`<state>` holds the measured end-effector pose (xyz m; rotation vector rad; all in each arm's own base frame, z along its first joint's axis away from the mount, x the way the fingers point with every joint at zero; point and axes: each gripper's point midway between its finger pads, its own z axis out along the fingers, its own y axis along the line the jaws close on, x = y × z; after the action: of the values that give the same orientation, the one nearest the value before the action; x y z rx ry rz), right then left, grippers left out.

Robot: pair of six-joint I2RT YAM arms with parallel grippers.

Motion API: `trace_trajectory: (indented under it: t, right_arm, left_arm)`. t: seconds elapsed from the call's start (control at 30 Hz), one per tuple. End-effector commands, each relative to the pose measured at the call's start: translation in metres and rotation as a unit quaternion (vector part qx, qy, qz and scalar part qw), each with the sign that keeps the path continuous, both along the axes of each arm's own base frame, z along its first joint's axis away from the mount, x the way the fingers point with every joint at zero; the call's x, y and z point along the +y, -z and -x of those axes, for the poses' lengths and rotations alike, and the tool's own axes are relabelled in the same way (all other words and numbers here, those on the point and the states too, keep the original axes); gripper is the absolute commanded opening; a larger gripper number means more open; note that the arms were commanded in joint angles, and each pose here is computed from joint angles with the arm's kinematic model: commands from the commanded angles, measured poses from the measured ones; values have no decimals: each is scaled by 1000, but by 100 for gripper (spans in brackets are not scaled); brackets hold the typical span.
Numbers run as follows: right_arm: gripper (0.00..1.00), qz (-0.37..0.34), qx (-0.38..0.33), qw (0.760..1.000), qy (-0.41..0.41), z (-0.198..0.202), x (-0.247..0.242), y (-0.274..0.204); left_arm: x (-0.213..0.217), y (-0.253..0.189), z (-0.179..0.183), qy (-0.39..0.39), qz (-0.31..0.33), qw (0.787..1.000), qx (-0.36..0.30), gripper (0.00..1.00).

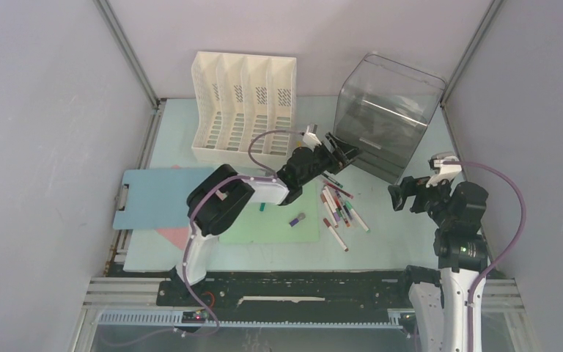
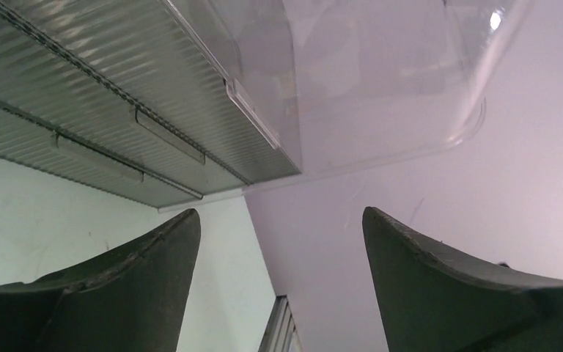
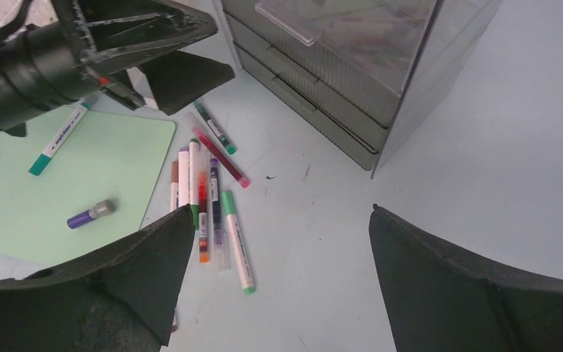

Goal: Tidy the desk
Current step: Open the storage box at the center of the board.

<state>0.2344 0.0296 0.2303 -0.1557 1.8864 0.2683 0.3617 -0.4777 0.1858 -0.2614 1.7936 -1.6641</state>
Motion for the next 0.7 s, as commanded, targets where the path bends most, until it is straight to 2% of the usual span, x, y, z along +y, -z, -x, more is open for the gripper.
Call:
trace_trajectory:
  t: [0.0,0.37,0.5,0.67]
  right_arm:
    - [96,0,-38,999,20,-3,-5,-25]
    - [96,2,-45,999,19,-1,-5,-29]
    - [96,1,-46,999,19,0,-4,-29]
    - [96,1,-47,999,17,0,-4,-30]
  left_arm:
    - [-14,-36,-21,-33,73,997,5,85]
    - [-27,8,-53,-89,29,993,77,63]
    - [-32,13,-59,-96,16,992,83,57]
    - [-41,14,-63,-97,9,992,85,44]
